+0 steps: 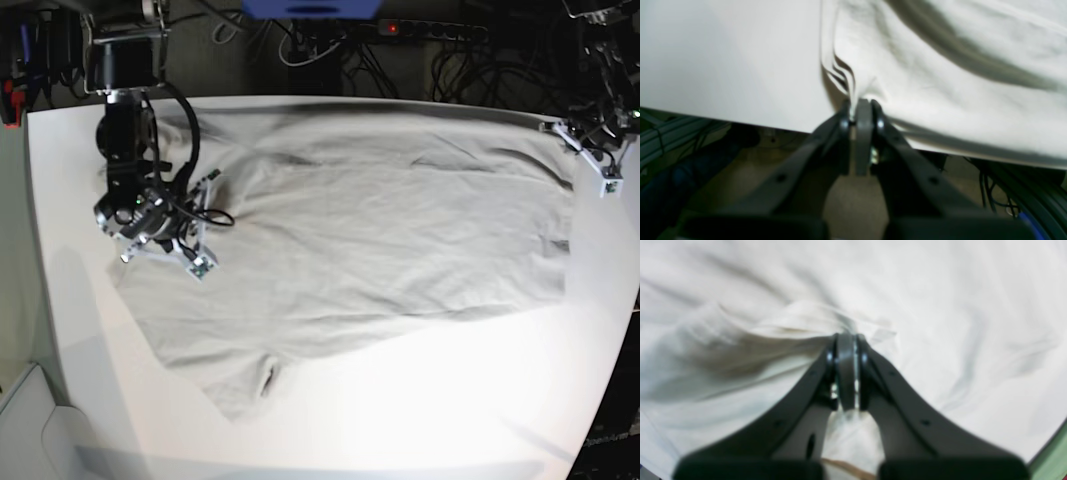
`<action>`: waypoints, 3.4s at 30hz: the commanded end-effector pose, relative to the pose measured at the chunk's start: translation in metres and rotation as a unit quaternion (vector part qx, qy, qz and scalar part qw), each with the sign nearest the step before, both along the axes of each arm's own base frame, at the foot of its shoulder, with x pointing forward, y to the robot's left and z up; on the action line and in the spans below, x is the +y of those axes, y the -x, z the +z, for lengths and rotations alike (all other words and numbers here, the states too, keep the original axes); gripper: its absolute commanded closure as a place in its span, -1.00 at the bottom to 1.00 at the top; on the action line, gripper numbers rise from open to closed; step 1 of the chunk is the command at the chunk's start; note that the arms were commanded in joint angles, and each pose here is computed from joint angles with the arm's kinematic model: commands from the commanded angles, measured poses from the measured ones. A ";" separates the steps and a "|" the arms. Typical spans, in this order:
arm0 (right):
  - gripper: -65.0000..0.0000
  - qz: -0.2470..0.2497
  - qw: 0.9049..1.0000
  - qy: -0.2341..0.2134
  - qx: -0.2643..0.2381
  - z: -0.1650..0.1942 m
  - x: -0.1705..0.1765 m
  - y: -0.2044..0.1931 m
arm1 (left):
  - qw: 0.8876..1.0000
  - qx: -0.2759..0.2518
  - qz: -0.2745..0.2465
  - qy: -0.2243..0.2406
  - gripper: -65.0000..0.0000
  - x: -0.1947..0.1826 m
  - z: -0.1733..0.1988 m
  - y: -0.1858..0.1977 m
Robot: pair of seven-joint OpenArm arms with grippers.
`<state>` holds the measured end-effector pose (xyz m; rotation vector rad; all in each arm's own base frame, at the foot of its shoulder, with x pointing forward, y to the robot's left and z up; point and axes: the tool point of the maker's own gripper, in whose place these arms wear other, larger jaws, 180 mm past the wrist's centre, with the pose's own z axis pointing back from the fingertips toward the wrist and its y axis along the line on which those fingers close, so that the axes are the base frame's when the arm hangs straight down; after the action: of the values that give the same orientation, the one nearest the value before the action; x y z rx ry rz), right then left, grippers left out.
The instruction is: Layout the t-shirt on the table in an organized manner, then fold the t-shirt properly
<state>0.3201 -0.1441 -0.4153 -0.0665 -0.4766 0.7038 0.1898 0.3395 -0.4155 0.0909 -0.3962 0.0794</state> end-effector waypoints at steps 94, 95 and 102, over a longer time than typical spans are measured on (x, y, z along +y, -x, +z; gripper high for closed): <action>0.18 -0.024 0.990 -0.034 -0.135 0.093 -0.036 -0.145 | 0.956 -0.246 0.086 0.138 -0.44 -0.002 0.033 -0.238; 0.18 -0.027 0.991 -0.035 -0.127 0.088 -0.037 -0.144 | 0.954 -0.253 0.087 0.137 -0.44 -0.002 0.035 -0.239; 0.18 -0.031 0.987 -0.092 -0.128 0.073 -0.030 -0.159 | 0.944 -0.291 0.092 0.128 -0.44 0.005 0.046 -0.247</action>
<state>0.4625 -0.1709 -0.3675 0.0187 -0.7155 0.5975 0.4248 0.3331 -0.3922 -0.1712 -0.9016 0.3465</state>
